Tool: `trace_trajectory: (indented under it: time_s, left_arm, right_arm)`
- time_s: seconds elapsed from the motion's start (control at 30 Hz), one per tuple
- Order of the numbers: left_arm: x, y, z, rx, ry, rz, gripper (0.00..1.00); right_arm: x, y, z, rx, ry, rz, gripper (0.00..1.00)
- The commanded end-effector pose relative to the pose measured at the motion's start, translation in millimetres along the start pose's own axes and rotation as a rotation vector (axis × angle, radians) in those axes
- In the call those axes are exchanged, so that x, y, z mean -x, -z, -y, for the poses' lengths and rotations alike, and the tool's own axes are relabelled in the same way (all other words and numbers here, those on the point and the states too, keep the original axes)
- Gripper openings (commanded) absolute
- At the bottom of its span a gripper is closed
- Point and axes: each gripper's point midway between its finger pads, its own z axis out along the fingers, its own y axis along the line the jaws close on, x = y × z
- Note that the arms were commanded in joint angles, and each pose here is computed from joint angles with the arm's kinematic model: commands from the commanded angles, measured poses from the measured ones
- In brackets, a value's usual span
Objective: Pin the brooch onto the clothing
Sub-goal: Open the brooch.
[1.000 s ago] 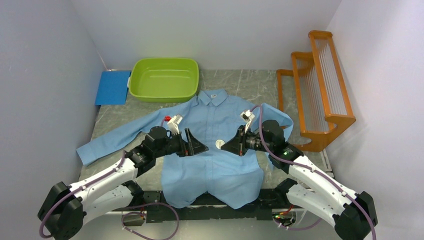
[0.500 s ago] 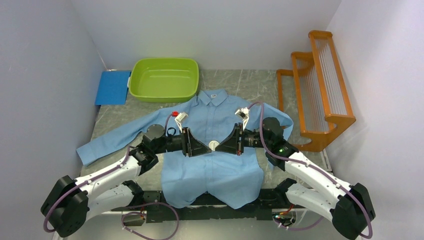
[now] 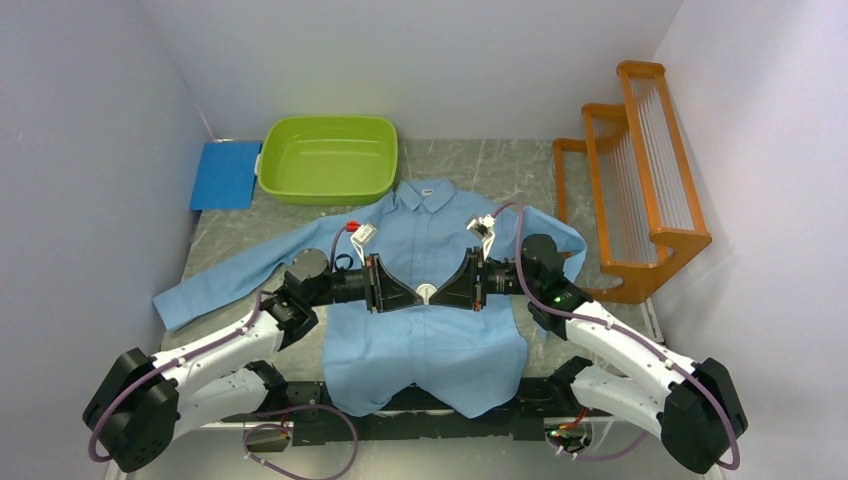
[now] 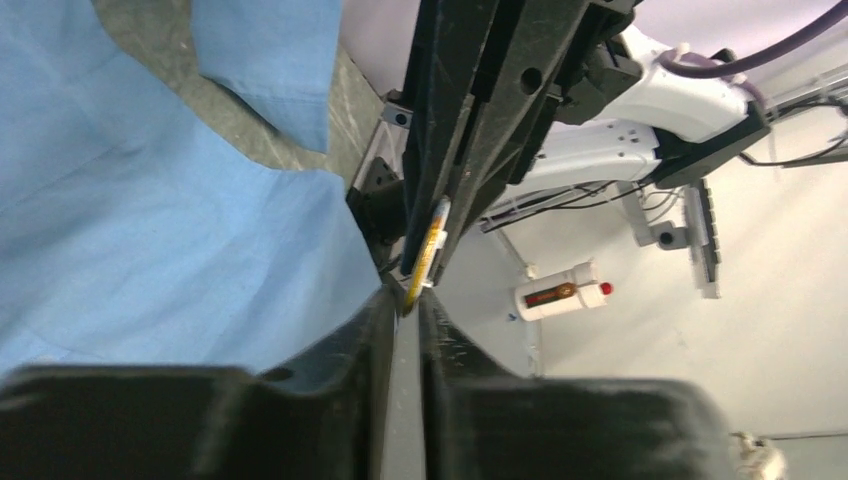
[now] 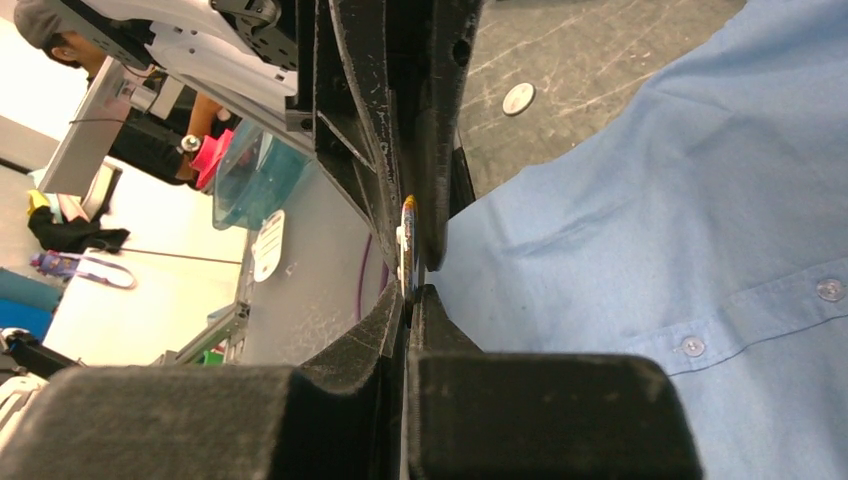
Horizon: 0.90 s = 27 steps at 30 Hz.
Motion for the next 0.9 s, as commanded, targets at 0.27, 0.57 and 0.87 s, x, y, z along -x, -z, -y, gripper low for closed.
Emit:
trace_trajectory:
  time_s: [0.27, 0.57, 0.87]
  left_arm:
    - [10.7, 2.5, 13.2, -0.006, -0.078, 0.011, 0.03]
    - [2.6, 3.0, 4.5, 0.025, -0.050, -0.017, 0.03]
    - [-6.6, -0.5, -0.1, 0.021, -0.031, -0.031, 0.03]
  right_arm:
    - [11.4, 1.7, -7.7, 0.000, 0.089, 0.009, 0.70]
    - [15.3, -2.4, 7.8, -0.127, 0.155, -0.042, 0.76]
    - [13.3, -9.9, 26.6, -0.258, 0.152, -0.066, 0.65]
